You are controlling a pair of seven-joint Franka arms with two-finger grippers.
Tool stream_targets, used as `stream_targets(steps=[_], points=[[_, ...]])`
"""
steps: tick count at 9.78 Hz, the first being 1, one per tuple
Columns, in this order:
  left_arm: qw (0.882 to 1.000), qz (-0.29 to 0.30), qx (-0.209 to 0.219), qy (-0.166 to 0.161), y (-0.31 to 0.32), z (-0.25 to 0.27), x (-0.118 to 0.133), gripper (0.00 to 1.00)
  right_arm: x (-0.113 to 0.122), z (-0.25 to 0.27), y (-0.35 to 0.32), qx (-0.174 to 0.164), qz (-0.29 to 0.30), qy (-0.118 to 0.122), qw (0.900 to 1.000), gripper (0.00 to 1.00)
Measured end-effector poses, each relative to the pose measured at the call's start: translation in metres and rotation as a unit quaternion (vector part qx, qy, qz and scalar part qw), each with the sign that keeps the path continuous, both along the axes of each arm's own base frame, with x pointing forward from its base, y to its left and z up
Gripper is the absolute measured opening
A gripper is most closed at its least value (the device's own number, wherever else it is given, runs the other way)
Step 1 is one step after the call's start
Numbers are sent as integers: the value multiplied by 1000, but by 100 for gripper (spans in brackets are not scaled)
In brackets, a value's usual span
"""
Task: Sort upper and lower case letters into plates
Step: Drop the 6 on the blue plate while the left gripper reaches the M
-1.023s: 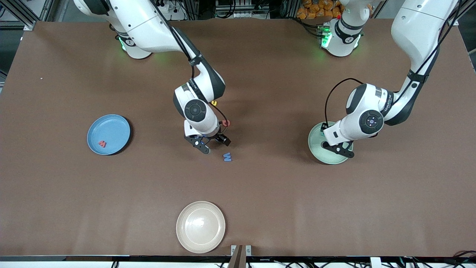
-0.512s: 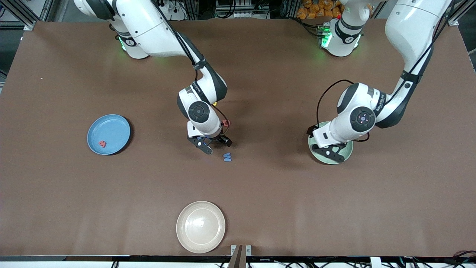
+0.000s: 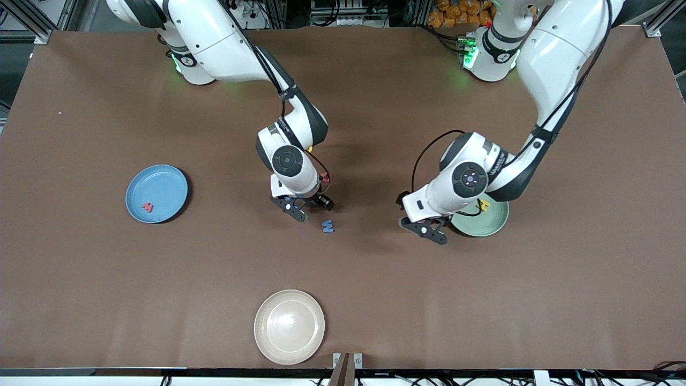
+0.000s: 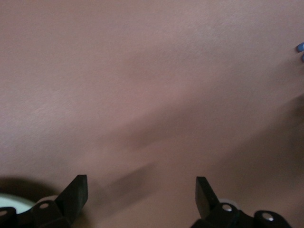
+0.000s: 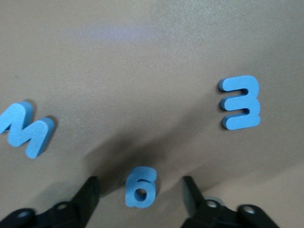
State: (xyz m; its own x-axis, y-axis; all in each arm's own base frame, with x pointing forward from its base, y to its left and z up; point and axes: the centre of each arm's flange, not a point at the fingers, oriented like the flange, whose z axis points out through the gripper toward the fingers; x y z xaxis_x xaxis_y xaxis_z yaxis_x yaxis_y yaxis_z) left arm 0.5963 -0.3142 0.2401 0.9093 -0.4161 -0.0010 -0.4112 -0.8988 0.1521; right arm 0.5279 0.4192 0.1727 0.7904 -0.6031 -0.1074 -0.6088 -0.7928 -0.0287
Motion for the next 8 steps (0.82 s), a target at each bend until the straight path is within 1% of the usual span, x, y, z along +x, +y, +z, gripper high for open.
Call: stream_targets(steps=[1,2,3,4,5,6,7,8], points=[[1000,2,-9,-9,-2,-4,2,100,0,3,1,2,1,-2,1000,56],[1000,1,-18,-17,-8,-8,2,100,0,5,2,3,1,-3,1000,42],[999,-3,-24,-21,-16,-14,-1,100,0,7,1,1,1,0,1000,26],[999,-8,-28,-22,-24,-16,-4,100,0,7,1,0,1,0,1000,28],[999,-10,-32,-29,-28,-15,-4,100,2,8,-2,-7,6,-4,1000,28],[998,-13,-39,-43,-33,-12,-3,100,11,12,-18,-36,21,-3,999,28],[997,-18,-46,-56,-43,-9,-4,100,23,23,-43,-70,40,2,997,27],[996,-26,-53,-72,-57,-4,-7,100,39,42,-74,-86,60,8,994,27]])
